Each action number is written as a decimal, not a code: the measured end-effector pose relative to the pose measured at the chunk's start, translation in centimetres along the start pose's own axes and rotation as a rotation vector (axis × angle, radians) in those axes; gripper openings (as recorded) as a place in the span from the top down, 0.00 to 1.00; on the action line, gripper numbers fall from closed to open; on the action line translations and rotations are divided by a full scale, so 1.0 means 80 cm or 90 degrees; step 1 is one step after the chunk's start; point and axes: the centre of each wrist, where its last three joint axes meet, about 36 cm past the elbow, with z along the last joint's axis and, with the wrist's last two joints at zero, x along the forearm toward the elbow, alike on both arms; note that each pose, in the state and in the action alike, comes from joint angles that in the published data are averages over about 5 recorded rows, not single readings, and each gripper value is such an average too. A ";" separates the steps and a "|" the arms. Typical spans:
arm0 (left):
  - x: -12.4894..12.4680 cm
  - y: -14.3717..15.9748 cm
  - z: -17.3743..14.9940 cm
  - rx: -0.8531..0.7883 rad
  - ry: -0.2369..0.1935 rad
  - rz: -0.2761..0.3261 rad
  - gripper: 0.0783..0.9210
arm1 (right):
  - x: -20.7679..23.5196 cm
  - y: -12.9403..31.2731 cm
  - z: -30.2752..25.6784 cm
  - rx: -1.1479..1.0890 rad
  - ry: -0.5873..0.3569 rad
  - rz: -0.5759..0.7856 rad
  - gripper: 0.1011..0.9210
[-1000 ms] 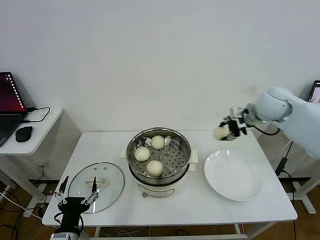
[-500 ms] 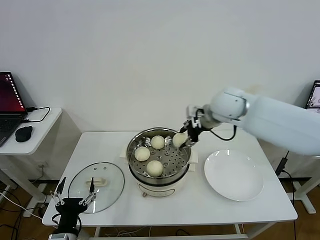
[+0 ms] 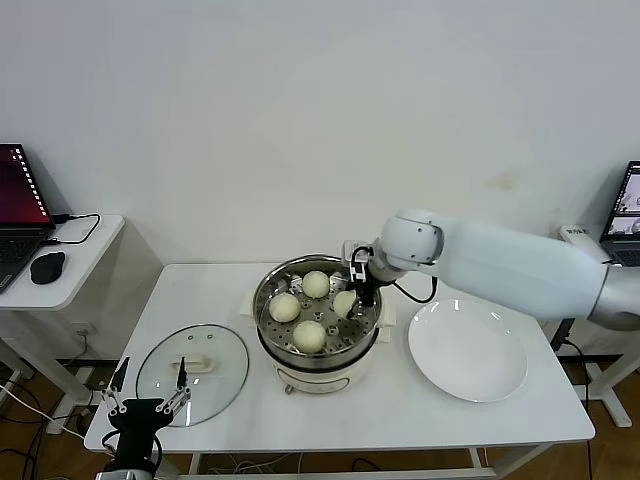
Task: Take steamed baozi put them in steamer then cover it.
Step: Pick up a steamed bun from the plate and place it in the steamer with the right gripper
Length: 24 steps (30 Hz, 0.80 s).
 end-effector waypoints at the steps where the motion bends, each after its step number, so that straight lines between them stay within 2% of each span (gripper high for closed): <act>1: 0.000 0.000 0.000 0.000 0.000 0.000 0.12 | -0.005 0.001 0.000 0.000 0.004 0.000 0.44; 10: 0.003 -0.002 0.001 0.000 0.000 0.000 0.12 | -0.029 0.006 0.001 0.006 0.022 0.002 0.43; 20: 0.005 -0.003 0.001 0.001 -0.002 0.000 0.12 | -0.011 0.000 0.003 0.016 0.013 0.036 0.15; 24: 0.003 -0.003 0.000 -0.001 -0.005 0.003 0.12 | 0.012 -0.002 0.009 0.010 -0.008 0.057 0.12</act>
